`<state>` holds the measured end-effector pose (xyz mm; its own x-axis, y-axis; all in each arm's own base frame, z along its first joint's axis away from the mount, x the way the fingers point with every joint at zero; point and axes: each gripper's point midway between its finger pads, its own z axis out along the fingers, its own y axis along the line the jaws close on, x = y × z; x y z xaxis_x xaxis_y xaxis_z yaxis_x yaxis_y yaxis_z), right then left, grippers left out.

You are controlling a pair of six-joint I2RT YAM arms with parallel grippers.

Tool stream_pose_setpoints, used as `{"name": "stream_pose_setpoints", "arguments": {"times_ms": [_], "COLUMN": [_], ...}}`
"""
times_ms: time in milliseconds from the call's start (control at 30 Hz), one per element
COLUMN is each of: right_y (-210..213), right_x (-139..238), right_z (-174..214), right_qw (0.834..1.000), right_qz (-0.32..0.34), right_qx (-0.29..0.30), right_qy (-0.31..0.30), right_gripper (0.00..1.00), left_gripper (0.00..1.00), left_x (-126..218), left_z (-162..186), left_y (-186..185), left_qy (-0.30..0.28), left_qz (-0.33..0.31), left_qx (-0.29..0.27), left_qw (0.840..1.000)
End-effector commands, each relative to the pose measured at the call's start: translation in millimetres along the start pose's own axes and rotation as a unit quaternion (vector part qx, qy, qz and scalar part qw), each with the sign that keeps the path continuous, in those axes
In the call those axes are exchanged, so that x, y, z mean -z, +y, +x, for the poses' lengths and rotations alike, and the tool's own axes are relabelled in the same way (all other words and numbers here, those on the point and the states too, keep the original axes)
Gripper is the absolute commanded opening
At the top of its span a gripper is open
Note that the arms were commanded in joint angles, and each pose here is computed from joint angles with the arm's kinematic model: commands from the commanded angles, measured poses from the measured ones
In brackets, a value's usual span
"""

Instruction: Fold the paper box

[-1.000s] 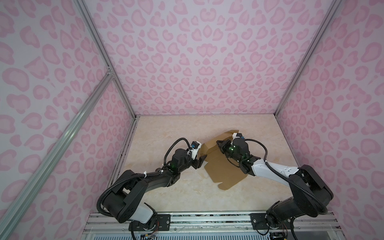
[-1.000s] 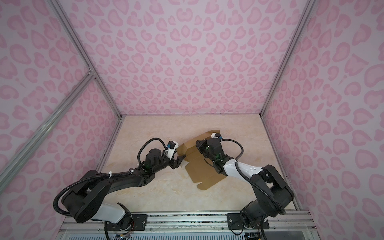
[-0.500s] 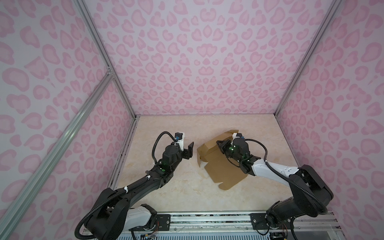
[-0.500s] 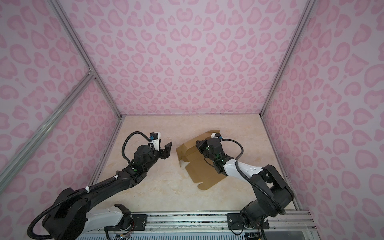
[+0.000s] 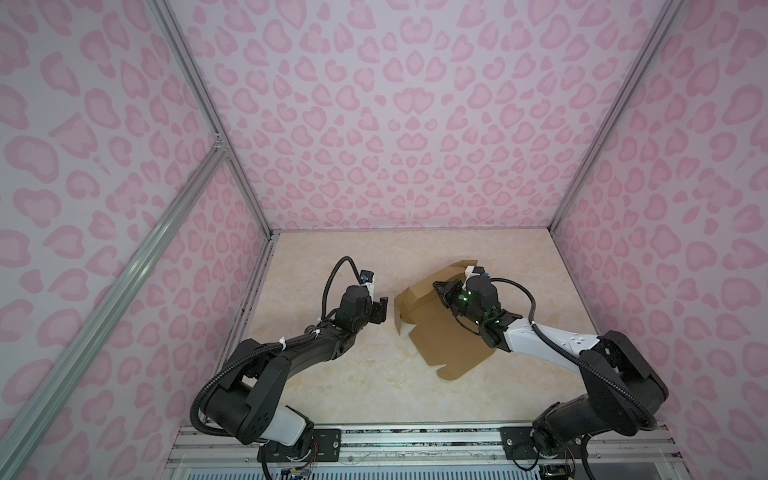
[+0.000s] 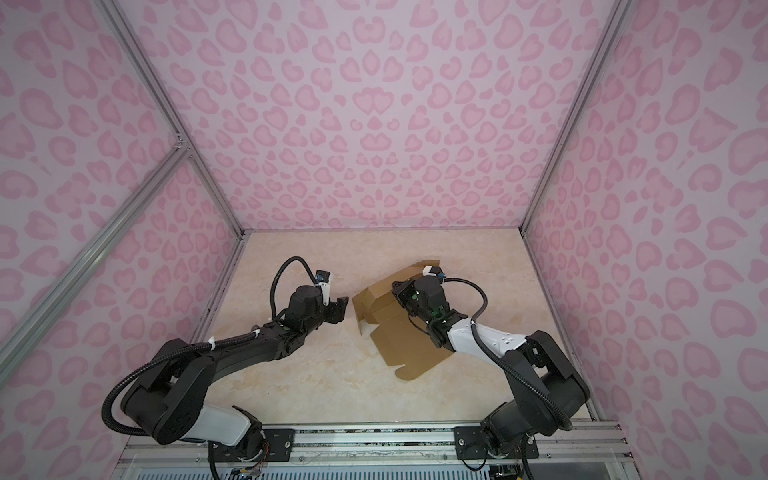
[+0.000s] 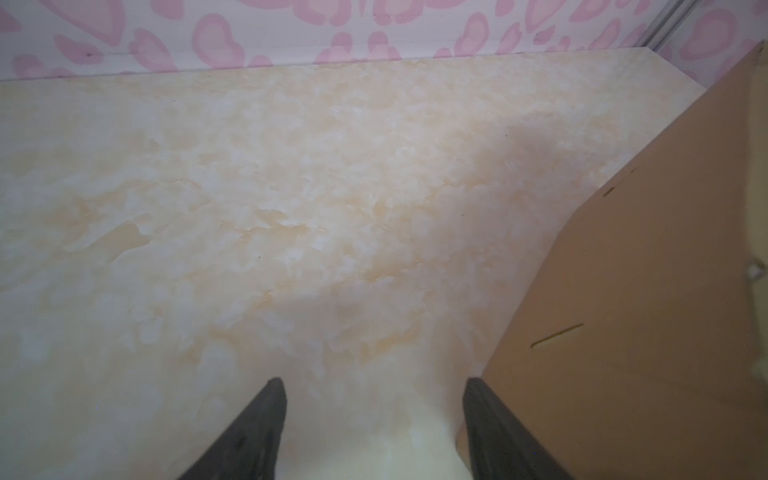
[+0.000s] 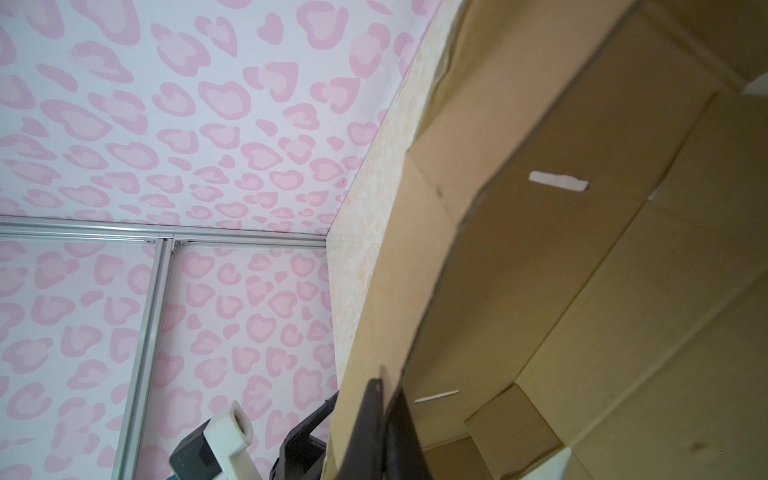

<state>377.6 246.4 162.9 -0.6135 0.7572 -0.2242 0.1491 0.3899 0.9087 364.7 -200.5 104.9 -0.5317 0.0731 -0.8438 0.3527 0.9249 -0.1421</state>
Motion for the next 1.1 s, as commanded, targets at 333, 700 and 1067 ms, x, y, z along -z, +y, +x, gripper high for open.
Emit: {"name": "stream_pose_setpoints", "arguments": {"times_ms": [333,700,1067], "right_y": [-12,-15,-20], "right_x": [-1,2,13], "right_z": [2,1,0], "right_qw": [1.0,1.0,1.0], "right_qz": [0.022,0.018,0.008], "right_qx": [0.004,0.0,-0.001], "right_qy": [0.0,-0.006,-0.016], "right_gripper": [0.0,0.0,0.0], "left_gripper": [0.69,0.69,0.69], "left_x": [-14,-10,-4], "left_z": [15,16,14], "left_y": [-32,-54,-60], "left_qy": [0.029,0.025,0.012], "left_qz": [0.073,0.093,0.067], "left_qx": [0.007,-0.003,-0.023], "left_qw": [0.997,0.995,0.997]}}
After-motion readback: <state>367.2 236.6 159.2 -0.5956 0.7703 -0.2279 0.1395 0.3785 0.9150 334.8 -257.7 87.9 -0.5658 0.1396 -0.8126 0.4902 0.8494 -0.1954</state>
